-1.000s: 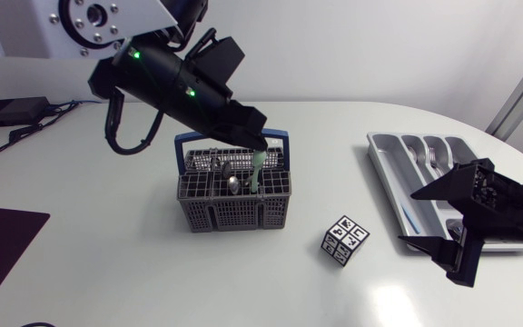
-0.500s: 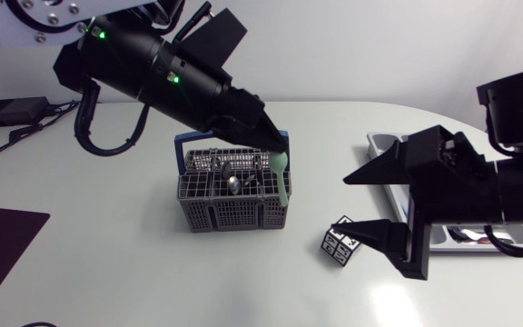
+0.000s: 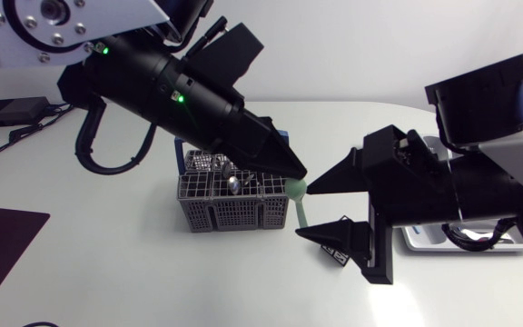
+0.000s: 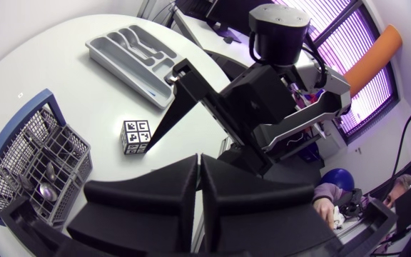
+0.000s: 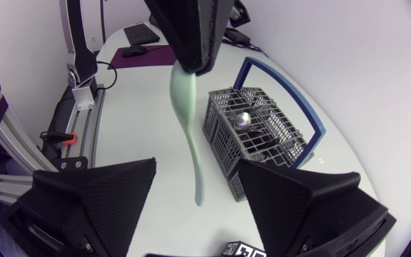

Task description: Transfer all utensils from the basket to the drawer tray.

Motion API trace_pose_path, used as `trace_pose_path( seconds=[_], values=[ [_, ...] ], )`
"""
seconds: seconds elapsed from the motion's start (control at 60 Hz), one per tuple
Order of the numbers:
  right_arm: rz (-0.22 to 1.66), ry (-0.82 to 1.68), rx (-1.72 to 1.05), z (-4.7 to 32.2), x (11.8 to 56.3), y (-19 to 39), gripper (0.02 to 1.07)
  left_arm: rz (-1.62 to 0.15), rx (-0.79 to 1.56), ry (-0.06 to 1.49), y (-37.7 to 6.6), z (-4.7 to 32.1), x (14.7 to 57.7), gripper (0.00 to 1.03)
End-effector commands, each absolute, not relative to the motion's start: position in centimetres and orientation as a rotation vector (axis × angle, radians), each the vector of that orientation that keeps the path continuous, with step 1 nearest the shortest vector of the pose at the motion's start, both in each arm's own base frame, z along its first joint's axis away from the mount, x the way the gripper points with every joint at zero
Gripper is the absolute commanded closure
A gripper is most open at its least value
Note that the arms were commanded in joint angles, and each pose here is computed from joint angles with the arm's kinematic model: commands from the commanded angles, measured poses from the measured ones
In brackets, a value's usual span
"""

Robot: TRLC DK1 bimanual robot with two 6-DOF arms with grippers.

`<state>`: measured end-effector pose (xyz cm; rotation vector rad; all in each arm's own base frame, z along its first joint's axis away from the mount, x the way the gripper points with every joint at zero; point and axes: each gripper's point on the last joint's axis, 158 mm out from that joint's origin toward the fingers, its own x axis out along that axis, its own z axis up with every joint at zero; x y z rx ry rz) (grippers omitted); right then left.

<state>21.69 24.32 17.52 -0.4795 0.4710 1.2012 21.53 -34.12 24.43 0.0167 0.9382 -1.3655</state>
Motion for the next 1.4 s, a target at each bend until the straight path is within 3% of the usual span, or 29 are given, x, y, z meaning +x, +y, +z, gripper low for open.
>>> trace_pose_path(
  seconds=[0.0, 0.317, 0.483, 0.55, 0.633, 0.783, 1.067, 1.383],
  values=[
    [1.213, 0.462, -0.452, 18.1, 21.5, 24.9, 0.45, -1.401, 0.012, 0.947, -34.0, 24.5, 20.2, 1.00],
    [1.224, 0.432, -0.456, 18.5, 21.2, 25.2, 0.95, -1.413, 0.006, 0.951, -34.0, 24.5, 19.9, 1.00],
    [1.230, 0.451, -0.455, 18.0, 21.0, 25.2, 1.01, -1.414, 0.005, 0.942, -34.1, 24.8, 19.9, 1.00],
    [1.235, 0.468, -0.457, 17.6, 20.7, 25.1, 1.01, -1.413, 0.005, 0.932, -34.0, 25.1, 20.0, 0.96],
    [1.242, 0.481, -0.465, 17.1, 20.3, 24.9, 1.01, -1.408, 0.001, 0.907, -33.8, 25.9, 20.4, 0.78],
    [1.238, 0.517, -0.490, 15.9, 20.0, 24.1, 1.01, -1.382, -0.021, 0.837, -33.3, 27.8, 21.8, 0.55],
    [1.121, 0.574, -0.554, 13.1, 22.1, 18.9, 1.01, -1.244, -0.047, 0.766, -31.2, 28.5, 26.2, 0.50],
    [0.826, 0.617, -0.700, 11.0, 26.7, 6.5, 1.01, -0.972, 0.110, 0.772, -29.0, 23.2, 30.6, 0.51]
  ],
)
